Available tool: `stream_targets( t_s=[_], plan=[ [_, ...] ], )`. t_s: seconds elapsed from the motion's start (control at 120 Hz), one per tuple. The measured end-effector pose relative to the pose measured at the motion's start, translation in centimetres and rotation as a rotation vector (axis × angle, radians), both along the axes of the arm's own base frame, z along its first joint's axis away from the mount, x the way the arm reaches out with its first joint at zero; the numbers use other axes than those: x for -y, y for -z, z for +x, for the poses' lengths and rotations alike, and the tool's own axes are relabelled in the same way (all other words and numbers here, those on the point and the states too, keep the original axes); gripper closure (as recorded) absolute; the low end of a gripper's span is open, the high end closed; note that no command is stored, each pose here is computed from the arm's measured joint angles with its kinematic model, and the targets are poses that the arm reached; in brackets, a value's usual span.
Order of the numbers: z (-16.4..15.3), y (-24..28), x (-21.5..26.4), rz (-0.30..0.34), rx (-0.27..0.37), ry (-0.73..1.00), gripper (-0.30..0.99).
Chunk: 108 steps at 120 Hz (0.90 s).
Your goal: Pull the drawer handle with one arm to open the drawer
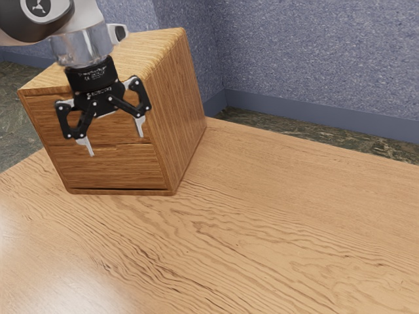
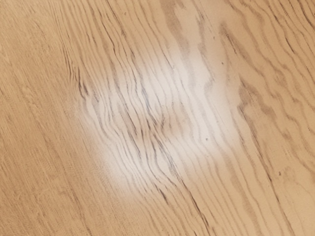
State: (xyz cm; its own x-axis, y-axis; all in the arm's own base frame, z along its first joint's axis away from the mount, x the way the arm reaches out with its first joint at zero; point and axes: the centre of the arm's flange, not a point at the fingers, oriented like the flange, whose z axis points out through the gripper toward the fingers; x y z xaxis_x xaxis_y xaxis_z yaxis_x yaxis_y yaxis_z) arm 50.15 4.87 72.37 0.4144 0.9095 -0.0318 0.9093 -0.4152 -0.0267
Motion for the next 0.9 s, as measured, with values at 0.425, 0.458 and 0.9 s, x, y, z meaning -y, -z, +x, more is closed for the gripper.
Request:
stream_targets(
  t_s=[0.425, 0.458, 0.9],
  plan=[
    [-2.1, -8.5, -6.4, 0.111, 0.277, -0.419, 0.03],
    [-2.3, -7.9, -9.1, 0.123, 0.280, -0.486, 0.03],
    [0.1, 2.4, -20.9, 0.218, 0.451, -0.894, 0.04]
  ],
)
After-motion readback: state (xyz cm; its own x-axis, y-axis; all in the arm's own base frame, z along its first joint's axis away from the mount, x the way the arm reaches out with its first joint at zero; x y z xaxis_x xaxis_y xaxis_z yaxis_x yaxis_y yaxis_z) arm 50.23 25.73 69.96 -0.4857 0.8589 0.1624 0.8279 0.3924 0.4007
